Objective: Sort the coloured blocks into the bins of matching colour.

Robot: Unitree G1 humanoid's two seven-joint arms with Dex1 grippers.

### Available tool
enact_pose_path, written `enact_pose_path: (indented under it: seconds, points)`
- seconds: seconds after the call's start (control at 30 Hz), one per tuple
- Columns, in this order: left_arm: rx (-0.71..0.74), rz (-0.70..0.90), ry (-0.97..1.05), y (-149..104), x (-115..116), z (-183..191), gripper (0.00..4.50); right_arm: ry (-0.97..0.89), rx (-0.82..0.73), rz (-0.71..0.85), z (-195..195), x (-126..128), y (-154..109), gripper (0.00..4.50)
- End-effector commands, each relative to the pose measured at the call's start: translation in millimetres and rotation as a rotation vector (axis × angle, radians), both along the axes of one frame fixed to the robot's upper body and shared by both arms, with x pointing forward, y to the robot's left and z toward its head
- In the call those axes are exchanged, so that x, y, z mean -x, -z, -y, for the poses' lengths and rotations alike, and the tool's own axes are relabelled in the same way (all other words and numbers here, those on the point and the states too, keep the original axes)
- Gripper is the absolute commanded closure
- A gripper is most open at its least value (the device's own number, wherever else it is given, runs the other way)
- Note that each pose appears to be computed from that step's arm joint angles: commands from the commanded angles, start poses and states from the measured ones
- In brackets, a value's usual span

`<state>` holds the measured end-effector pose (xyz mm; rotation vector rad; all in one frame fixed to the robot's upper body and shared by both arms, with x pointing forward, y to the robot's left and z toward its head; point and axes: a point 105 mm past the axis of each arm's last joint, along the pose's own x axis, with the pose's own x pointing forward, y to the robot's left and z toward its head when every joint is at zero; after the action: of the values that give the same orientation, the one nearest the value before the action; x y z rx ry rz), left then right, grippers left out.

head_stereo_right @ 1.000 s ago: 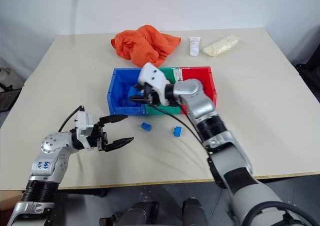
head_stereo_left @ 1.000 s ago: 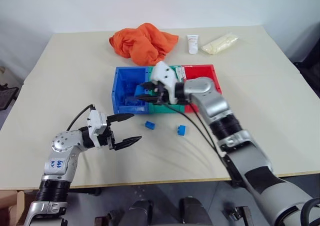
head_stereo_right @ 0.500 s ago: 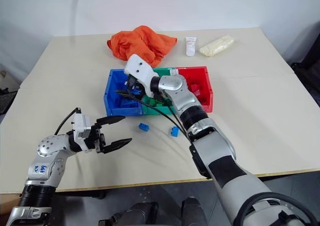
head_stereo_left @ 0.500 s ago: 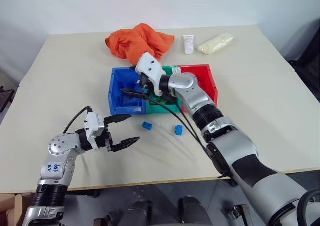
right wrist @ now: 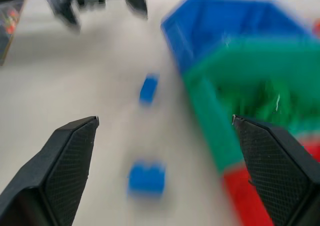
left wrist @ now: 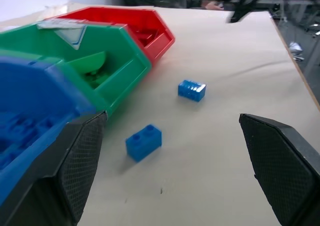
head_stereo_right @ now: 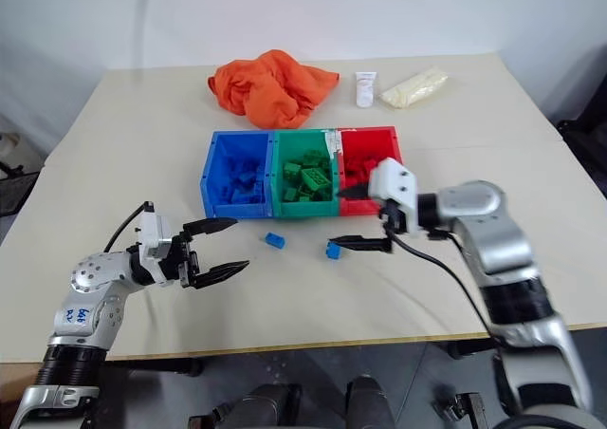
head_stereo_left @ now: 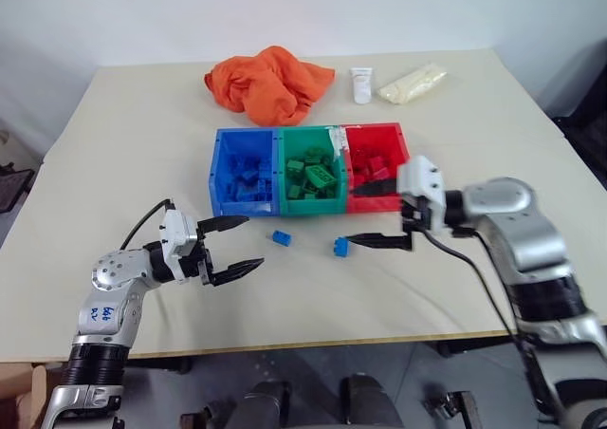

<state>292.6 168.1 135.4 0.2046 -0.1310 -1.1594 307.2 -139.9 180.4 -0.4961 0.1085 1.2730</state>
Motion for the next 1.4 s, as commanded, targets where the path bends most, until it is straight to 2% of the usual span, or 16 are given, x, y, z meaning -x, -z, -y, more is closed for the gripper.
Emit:
enact_pose_path:
  seconds: [0.03, 0.17, 0.27, 0.43, 0.63, 0.93, 1.07, 1.23, 1.27, 1.4]
  points:
    - [-0.008, 0.033, -0.003, -5.5, 1.6, -6.0, 0.0, 0.097, 0.078, -0.017, 33.2, 14.4, 6.3, 0.03]
    - [-0.008, 0.029, -0.002, -4.6, 3.6, -7.5, 0.0, 0.179, 0.14, -0.078, 58.8, 31.1, 22.4, 0.03]
    - [-0.01, 0.025, 0.0, -3.7, 4.6, -7.7, 0.0, 0.196, 0.134, -0.089, 57.7, 33.5, 26.8, 0.03]
    - [-0.01, 0.031, 0.007, -5.0, 4.9, -4.3, 0.0, 0.171, 0.072, -0.091, 30.5, 25.0, 32.9, 0.03]
    - [-0.003, 0.033, 0.003, -5.4, 11.0, -0.6, 0.0, 0.135, 0.041, -0.097, -1.4, -0.1, 52.5, 0.03]
    - [-0.001, 0.031, -0.023, -6.6, 15.9, -1.7, 0.0, 0.096, 0.053, -0.085, -26.6, -28.4, 66.8, 0.03]
    - [0.0, 0.031, -0.032, -6.7, 17.6, -2.8, 0.0, 0.098, 0.047, -0.077, -28.5, -32.9, 66.9, 1.0]
    - [0.001, 0.027, -0.037, -5.8, 19.1, -4.4, 0.0, 0.091, 0.039, -0.057, -30.5, -31.8, 62.4, 2.83]
    - [0.001, 0.027, -0.038, -5.5, 19.0, -5.5, 0.0, 0.091, 0.032, -0.043, -30.9, -31.1, 57.4, 3.07]
    - [0.014, 0.036, -0.033, -6.6, 18.5, -8.2, 0.0, 0.074, 0.006, -0.006, -35.4, -27.1, 42.2, 3.05]
